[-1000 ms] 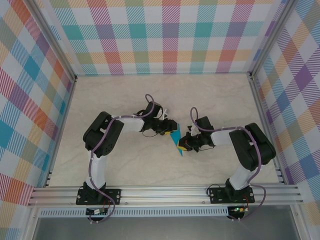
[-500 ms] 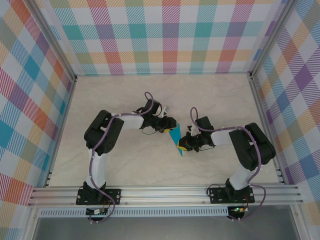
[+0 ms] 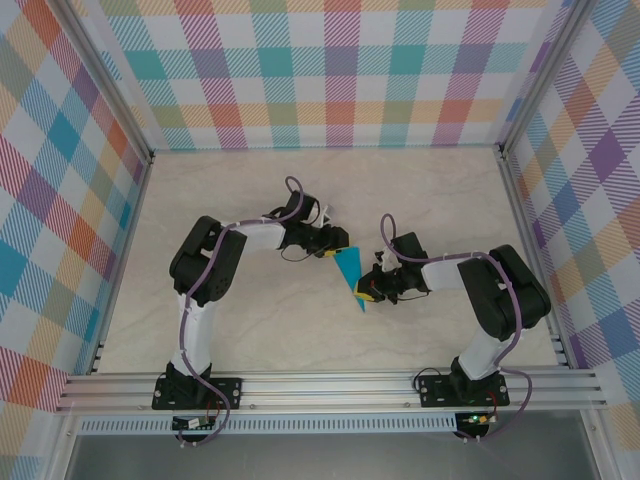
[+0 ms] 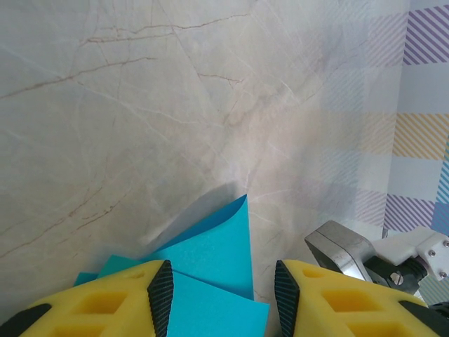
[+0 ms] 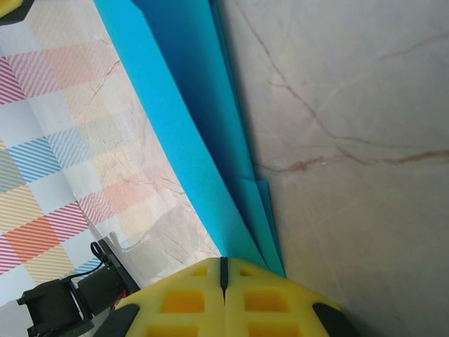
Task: Fold a paper plane with a square sheet of paper (pick it up from the middle)
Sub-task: Fold the wing for the fifth time at the center of the table.
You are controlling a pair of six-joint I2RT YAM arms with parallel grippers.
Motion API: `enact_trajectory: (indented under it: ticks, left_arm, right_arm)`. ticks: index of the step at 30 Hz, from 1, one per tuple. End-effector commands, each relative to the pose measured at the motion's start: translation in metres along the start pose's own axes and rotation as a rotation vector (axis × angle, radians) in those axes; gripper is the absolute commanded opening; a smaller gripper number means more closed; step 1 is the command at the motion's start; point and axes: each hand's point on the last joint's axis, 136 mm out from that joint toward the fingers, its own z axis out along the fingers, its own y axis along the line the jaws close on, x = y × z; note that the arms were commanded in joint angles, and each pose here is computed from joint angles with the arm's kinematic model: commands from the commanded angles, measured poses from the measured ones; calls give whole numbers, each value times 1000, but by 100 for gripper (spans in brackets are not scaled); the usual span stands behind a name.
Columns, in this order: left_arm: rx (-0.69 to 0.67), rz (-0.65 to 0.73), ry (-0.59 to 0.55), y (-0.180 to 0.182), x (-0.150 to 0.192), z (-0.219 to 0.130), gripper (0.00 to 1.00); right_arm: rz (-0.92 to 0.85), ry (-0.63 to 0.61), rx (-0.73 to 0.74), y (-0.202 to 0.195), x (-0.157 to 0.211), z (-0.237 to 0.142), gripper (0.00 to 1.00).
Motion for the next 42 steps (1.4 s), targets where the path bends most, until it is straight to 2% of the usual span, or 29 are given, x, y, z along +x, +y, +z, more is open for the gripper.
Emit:
enact_trajectory:
  ticks: [1,7,13,16,21,29,36,42]
  left_arm:
    - [-95,-23,-45,37,-18,-8,45]
    - [-113,-4,-77,24,-40,-27,45]
    - [-56,23,-123,-18,-48,-54,45]
    - [-32,50,-130,-41,-34,-62,45]
    - [-31,69,-51,-57,15,-45,41]
    - [13,42,51,-53,61,4,35]
    - [-88,34,49,-22,65,16,35]
    - [-144,1,72,5,72,30,34]
  right_arm:
    - [130,30,231,-68,20,9,0]
    - [114,31,207,-60,17,9,0]
    - [100,25,181,-51,12,9,0]
    - [91,21,162,-45,9,9,0]
    - [85,11,149,-40,6,9,0]
    - [79,1,142,-39,6,7,0]
    - [64,-15,111,-31,6,4,1]
    - [-21,-52,39,5,-2,-12,3]
